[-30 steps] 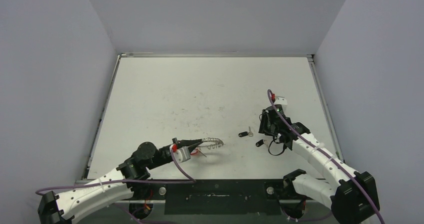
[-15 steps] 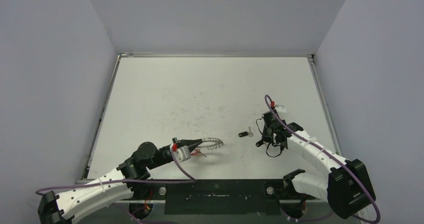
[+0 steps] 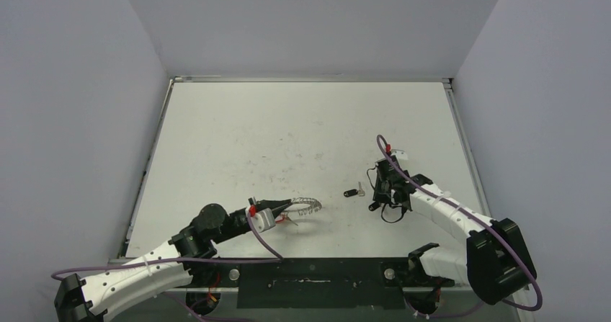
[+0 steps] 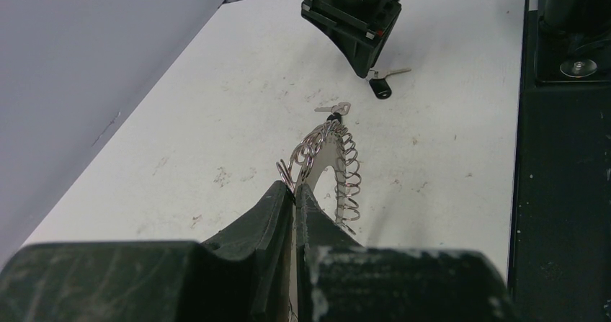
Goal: Put the keys on the keyring
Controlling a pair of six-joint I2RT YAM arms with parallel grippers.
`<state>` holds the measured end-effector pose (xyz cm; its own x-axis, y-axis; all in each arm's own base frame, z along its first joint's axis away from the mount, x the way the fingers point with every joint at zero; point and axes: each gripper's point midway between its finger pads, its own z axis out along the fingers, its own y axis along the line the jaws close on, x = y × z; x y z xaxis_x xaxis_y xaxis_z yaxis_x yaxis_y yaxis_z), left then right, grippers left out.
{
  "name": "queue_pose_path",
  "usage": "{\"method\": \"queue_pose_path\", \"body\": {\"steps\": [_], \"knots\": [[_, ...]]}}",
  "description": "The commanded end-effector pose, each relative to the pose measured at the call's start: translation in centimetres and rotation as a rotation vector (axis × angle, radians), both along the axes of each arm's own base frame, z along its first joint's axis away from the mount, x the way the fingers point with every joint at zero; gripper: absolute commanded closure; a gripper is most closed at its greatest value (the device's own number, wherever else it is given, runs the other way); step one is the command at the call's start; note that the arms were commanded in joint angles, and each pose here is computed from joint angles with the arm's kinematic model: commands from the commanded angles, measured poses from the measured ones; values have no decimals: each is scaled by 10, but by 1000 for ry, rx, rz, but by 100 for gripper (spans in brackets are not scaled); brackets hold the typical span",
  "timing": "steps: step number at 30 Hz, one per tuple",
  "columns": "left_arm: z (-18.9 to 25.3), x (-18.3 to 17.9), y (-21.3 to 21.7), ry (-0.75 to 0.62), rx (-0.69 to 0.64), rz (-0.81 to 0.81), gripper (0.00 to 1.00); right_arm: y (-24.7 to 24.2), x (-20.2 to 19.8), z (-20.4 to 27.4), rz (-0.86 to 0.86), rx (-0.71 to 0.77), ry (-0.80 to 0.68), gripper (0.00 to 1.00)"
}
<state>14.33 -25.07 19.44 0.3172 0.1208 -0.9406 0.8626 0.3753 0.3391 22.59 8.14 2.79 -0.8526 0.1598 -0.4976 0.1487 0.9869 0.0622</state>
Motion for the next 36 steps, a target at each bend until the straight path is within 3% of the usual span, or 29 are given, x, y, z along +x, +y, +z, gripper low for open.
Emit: {"method": "queue_pose_path", "body": {"steps": [1,5,11,17,26,36], "knots": [[29,2,-2,-40,-82,6,100,2,11,3,4,4,-22,75],[29,2,-2,-40,-82,5,100,-1,9,-4,1,-9,2,76],[28,2,-2,-39,-80,2,100,4,11,-4,21,7,6,100],[28,2,-2,-34,-81,4,100,9,17,21,85,22,-35,100],[26,2,-3,-12,-85,3,100,69,26,88,409,230,-142,100],[24,-4,-8,21,-99,-29,100,149,9,145,866,251,-233,100]]}}
